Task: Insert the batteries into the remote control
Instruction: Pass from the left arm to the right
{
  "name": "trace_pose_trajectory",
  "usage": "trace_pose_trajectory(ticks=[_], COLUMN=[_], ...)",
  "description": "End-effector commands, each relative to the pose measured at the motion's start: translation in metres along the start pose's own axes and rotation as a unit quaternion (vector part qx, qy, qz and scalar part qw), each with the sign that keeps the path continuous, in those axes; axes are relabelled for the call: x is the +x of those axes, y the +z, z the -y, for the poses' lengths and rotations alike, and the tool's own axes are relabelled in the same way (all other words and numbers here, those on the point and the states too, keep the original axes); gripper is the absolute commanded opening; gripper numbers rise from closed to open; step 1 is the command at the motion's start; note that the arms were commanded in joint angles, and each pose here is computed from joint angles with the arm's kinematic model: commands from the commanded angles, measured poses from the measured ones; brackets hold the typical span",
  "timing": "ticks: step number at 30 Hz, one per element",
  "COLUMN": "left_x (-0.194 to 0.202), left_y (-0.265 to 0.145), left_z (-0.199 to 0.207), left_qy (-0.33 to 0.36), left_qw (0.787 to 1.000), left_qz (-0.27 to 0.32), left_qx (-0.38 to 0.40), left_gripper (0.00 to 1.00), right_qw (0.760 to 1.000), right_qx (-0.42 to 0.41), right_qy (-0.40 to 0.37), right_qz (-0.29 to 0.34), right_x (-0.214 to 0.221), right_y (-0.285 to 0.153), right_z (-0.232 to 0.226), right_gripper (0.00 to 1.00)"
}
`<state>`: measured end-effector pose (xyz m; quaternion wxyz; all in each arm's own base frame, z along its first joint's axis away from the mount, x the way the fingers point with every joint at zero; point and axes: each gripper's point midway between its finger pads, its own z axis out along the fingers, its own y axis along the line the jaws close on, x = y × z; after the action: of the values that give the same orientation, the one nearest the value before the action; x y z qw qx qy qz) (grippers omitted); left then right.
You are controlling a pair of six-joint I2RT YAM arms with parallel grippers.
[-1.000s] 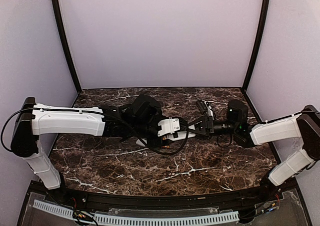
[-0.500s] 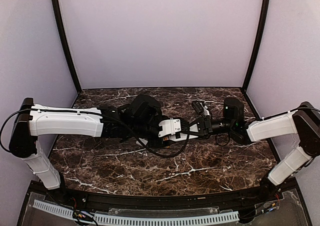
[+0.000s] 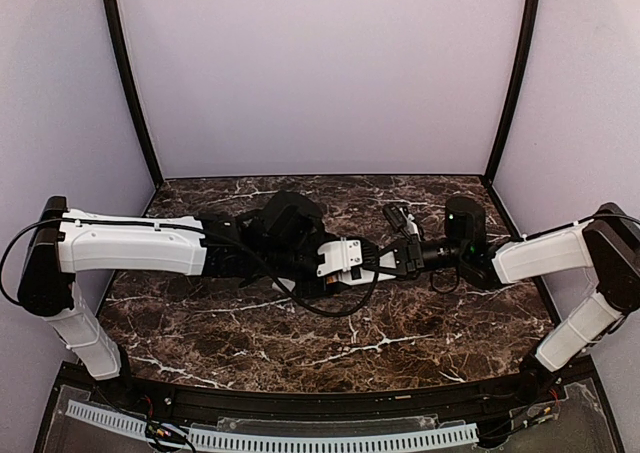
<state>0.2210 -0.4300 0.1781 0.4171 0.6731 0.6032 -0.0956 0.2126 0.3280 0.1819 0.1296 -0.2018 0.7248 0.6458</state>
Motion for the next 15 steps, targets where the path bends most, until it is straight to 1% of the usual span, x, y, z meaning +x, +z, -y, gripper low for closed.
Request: trace_pose_trajectory(ticks=[1,2,3,5,8,10,12,15], left_x=[-0.003,-0.003,-0.005,-0.009,-0.013,-0.017,-0.020,-0.027], left_y=[-0.010,-0.011,-0.012,-0.014,-0.018,-0.022,-0.027,-0.038], left_z=[-0.004,-0.004,-0.004,-0.003,-0.003,-0.004,-0.005,-0.010], left_qy=[0.019,0.014,0.012,0.006,-0.002,-0.005,-0.009,-0.011], left_qw=[1.000,1.000,1.000,1.000,1.000,1.000,0.999,0.998], left_qz=[-0.004,-0.003,0.000,0.006,0.017,0.026,0.036,0.055], left_qx=[-0.014,-0.014,-0.012,-0.007,-0.003,-0.004,-0.007,-0.019], left_gripper=[0.49,0.52,0.58,0.65,0.73,0.80,0.83,0.84], right_qw=[1.000,1.000,1.000,1.000,1.000,1.000,1.000,1.000], right_qx=[-0.015,-0.014,-0.013,-0.010,-0.007,-0.005,-0.004,-0.003], right_qy=[0.002,0.001,0.003,0.002,0.000,-0.003,-0.005,-0.009], right_qz=[-0.007,-0.005,-0.003,0.002,0.008,0.010,0.010,0.007], right_x=[-0.006,-0.007,-0.007,-0.009,-0.009,-0.009,-0.008,-0.007], right_y=[-0.002,-0.003,-0.004,-0.007,-0.010,-0.012,-0.013,-0.014], right_z=[-0.009,-0.007,-0.006,-0.004,-0.001,0.001,0.003,0.006], right_gripper=[0.00,0.00,0.00,0.00,0.00,0.00,0.00,0.00])
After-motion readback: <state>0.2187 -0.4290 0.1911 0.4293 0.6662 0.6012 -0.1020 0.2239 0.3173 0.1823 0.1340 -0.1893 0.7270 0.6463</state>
